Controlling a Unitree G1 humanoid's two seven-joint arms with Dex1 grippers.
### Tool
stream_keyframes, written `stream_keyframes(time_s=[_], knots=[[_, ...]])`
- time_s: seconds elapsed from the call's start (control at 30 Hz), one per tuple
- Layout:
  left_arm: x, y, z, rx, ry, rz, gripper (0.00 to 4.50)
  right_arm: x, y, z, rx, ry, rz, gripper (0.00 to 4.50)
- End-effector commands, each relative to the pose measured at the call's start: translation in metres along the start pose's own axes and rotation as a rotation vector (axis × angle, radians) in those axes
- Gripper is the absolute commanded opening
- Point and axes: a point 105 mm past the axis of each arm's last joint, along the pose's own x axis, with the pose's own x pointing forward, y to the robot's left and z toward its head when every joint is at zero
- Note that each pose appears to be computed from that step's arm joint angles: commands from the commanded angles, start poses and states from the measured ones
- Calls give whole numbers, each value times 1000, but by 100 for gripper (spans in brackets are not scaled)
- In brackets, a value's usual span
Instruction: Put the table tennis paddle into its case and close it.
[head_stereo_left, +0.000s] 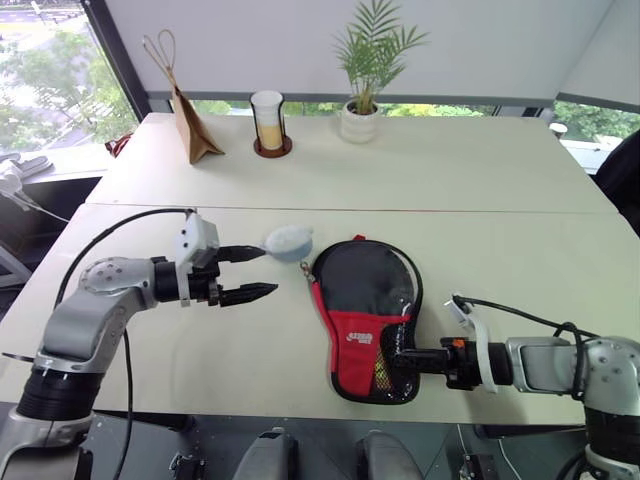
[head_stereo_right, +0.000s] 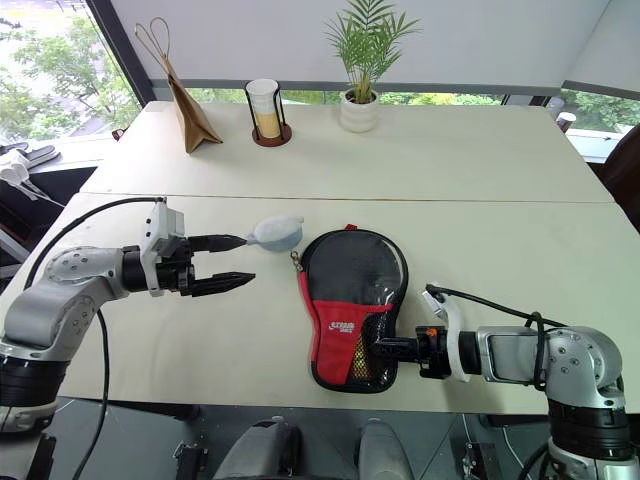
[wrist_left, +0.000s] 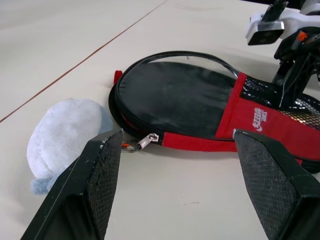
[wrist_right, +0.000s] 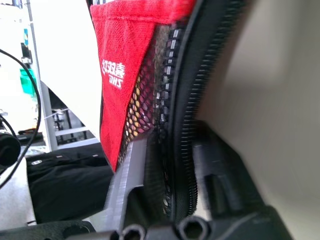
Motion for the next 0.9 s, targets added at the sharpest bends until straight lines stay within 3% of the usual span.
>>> stream_keyframes(time_s=[0.03,0.13,0.33,0.47,0.5,0.63,0.9], knots=[[0,-4,5,35,-10,-16,359,-11,-6,12,-41,-42,-67,317],[-1,-2,5,34,-6,-11,359,-23,-9,23,-50,-78,-90,445],[-5,8,6,42,-1,17,359,-55,-7,41,-204,-99,-185,445],[-4,12,8,49,-5,24,359,-67,-8,60,-413,-124,-281,445],[-4,14,8,51,-6,28,359,-67,-5,75,-513,-188,-292,445],[-1,22,6,65,-8,52,359,-48,13,114,-736,-405,-267,445],[3,42,2,144,27,129,359,16,14,119,-915,-504,-190,445]])
